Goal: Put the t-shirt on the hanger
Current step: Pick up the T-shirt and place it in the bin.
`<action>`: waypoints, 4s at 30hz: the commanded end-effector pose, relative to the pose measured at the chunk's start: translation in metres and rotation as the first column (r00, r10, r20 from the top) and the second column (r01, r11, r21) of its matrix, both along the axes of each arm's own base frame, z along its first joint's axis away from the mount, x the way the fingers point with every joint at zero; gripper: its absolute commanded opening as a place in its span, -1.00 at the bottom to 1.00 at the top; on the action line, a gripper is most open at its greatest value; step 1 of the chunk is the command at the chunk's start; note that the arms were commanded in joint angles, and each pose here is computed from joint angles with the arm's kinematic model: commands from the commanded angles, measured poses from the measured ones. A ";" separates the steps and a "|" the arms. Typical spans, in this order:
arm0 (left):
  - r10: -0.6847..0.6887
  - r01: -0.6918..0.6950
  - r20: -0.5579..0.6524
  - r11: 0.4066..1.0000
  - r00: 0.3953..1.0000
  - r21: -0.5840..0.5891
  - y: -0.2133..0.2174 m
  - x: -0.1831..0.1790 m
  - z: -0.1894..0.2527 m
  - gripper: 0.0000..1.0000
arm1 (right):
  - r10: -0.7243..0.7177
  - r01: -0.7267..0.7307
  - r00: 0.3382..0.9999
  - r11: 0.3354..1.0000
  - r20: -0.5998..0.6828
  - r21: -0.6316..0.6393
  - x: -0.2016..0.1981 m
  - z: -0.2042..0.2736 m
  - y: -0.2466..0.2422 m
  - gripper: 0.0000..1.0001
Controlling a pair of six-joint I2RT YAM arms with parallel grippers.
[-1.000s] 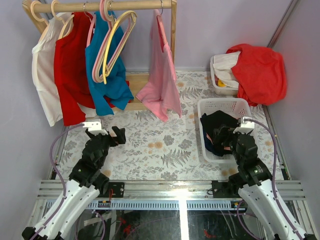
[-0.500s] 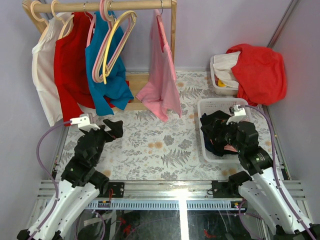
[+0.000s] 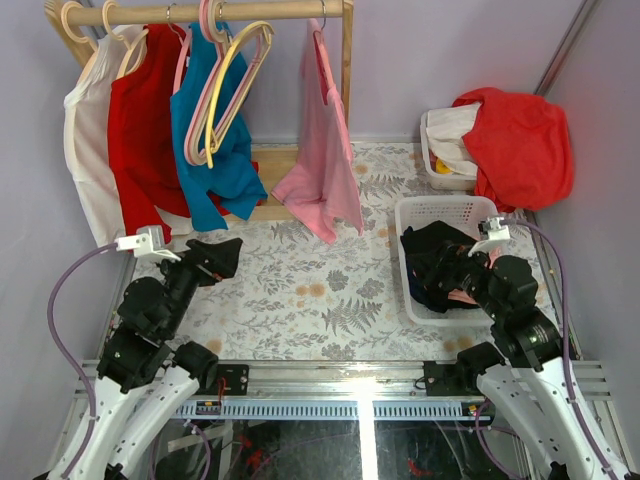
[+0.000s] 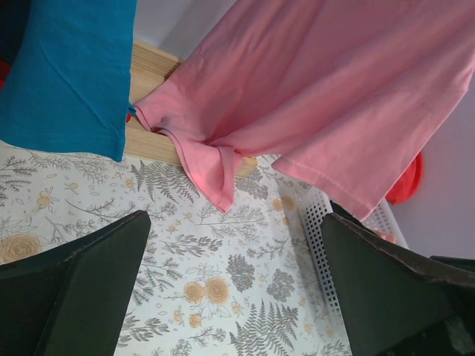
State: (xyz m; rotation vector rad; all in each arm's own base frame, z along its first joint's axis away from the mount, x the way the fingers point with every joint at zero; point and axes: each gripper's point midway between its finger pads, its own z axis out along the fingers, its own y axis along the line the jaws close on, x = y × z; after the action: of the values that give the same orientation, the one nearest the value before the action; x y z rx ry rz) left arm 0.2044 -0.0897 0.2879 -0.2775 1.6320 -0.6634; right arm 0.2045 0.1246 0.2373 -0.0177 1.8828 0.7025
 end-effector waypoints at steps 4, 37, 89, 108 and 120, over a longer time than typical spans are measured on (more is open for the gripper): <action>0.016 -0.019 -0.052 0.998 0.999 -0.057 0.004 -0.009 0.008 0.99 | -0.096 0.096 0.995 0.995 0.016 0.001 -0.002 0.011 -0.018 0.98; -0.228 0.219 -0.260 0.974 0.938 -0.065 -0.054 0.000 -0.009 0.99 | -0.513 0.388 0.800 0.838 -0.312 -0.383 0.059 -0.050 -0.067 0.85; -0.308 0.301 -0.275 0.951 0.911 -0.069 -0.062 -0.016 0.005 0.99 | -0.541 0.401 0.742 0.831 -0.396 -0.386 0.082 -0.128 -0.090 -1.00; -0.451 0.446 -0.247 0.891 0.857 -0.081 -0.097 -0.016 0.025 0.99 | -0.208 0.211 0.973 0.977 -0.100 0.015 0.063 0.072 -0.032 -1.00; -0.530 0.524 -0.223 0.847 0.818 -0.089 -0.140 -0.033 0.023 0.99 | -0.073 0.072 0.997 0.979 -0.006 0.193 0.044 0.135 -0.004 -1.00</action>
State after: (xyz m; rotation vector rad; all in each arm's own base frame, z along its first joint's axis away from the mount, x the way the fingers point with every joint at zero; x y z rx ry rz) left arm 0.1709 -0.2112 0.2975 0.0833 2.0351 -1.0641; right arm 0.2572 0.1044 0.3316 0.2318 1.9068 0.6946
